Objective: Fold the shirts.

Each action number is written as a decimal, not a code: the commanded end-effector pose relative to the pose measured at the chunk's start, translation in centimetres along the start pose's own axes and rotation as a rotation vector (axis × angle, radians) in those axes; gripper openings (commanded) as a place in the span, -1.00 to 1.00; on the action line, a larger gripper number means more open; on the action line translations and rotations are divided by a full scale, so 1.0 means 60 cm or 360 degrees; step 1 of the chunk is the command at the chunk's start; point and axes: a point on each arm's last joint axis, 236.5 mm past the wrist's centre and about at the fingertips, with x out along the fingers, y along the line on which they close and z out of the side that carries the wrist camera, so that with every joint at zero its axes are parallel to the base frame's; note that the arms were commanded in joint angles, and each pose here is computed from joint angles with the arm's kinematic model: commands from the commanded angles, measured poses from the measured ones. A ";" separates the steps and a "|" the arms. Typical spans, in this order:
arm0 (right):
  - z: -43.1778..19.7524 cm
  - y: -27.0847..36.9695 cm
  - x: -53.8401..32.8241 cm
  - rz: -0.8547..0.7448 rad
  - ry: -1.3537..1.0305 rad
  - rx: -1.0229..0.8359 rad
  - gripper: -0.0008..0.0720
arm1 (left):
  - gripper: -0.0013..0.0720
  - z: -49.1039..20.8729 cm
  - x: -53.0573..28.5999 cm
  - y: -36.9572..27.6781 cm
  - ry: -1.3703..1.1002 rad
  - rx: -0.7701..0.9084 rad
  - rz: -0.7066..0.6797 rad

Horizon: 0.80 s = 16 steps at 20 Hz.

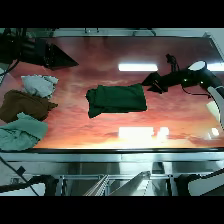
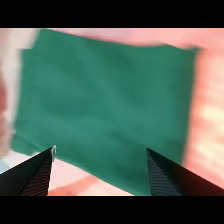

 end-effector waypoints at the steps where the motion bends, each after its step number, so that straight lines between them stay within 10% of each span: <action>1: -0.027 -0.077 0.013 -0.0051 0.0092 0.0113 0.77 | -0.90 -0.028 -0.001 0.014 -0.0073 -0.0090 0.0032; 11: -0.088 -0.020 0.160 0.0122 0.0282 0.0119 0.55 | -0.90 -0.055 0.011 0.016 -0.0091 -0.0167 0.0034; 12: -0.094 -0.001 0.171 0.0160 0.0294 0.0115 0.39 | -0.90 -0.054 0.011 0.017 -0.0096 -0.0168 0.0037; 14: -0.100 0.036 0.181 0.0255 0.0300 0.0083 -0.86 | -0.90 -0.054 0.011 0.017 -0.0095 -0.0168 0.0036; 16: -0.089 0.073 0.172 0.0360 0.0260 0.0085 -0.93 | -0.90 -0.056 0.011 0.016 -0.0089 -0.0167 0.0033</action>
